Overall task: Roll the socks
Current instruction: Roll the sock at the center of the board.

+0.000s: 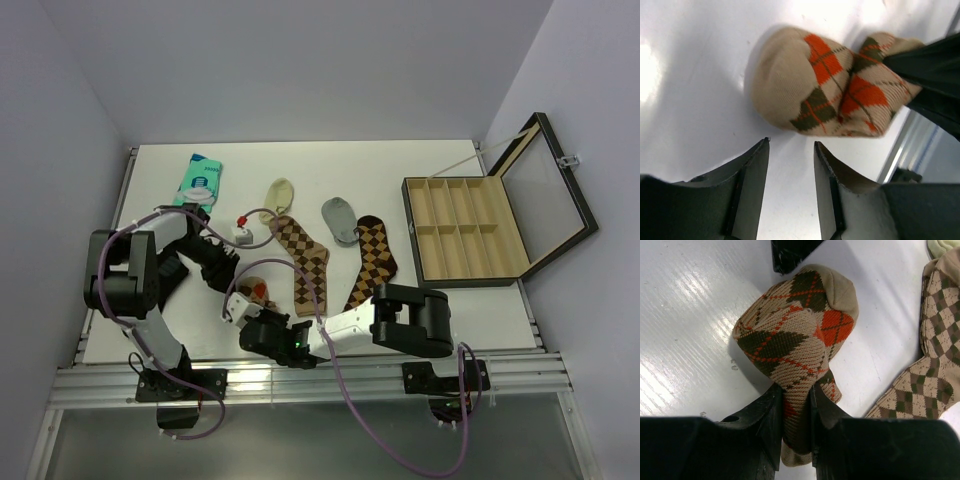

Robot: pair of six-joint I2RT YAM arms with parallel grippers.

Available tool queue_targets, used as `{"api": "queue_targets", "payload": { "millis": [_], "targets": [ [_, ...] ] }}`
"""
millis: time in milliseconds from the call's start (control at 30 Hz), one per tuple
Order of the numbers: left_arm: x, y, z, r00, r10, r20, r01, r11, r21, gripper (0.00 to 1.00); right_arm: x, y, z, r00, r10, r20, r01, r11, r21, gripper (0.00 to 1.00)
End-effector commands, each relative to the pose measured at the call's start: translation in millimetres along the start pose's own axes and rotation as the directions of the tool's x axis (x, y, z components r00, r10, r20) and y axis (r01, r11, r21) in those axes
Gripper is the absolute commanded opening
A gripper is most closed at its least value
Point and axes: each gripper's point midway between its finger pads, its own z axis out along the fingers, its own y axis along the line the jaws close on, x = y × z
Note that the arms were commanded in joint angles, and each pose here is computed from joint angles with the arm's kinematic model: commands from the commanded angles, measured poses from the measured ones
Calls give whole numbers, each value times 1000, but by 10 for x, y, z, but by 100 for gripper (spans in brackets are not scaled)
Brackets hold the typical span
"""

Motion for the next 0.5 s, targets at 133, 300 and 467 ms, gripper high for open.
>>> {"api": "queue_targets", "payload": {
  "millis": [133, 300, 467],
  "targets": [
    [-272, 206, -32, 998, 26, 66, -14, 985, -169, 47, 227, 89, -25, 997, -32, -76, 30, 999, -17, 1],
    [-268, 236, -14, 998, -6, 60, 17, 983, -181, 46, 236, 88, -18, 996, -38, -79, 37, 999, -14, 1],
    [-186, 152, 90, 1000, -1, 18, 4, 989, -151, 46, 248, 83, -22, 996, -36, -80, 35, 999, -12, 1]
  ]
}}
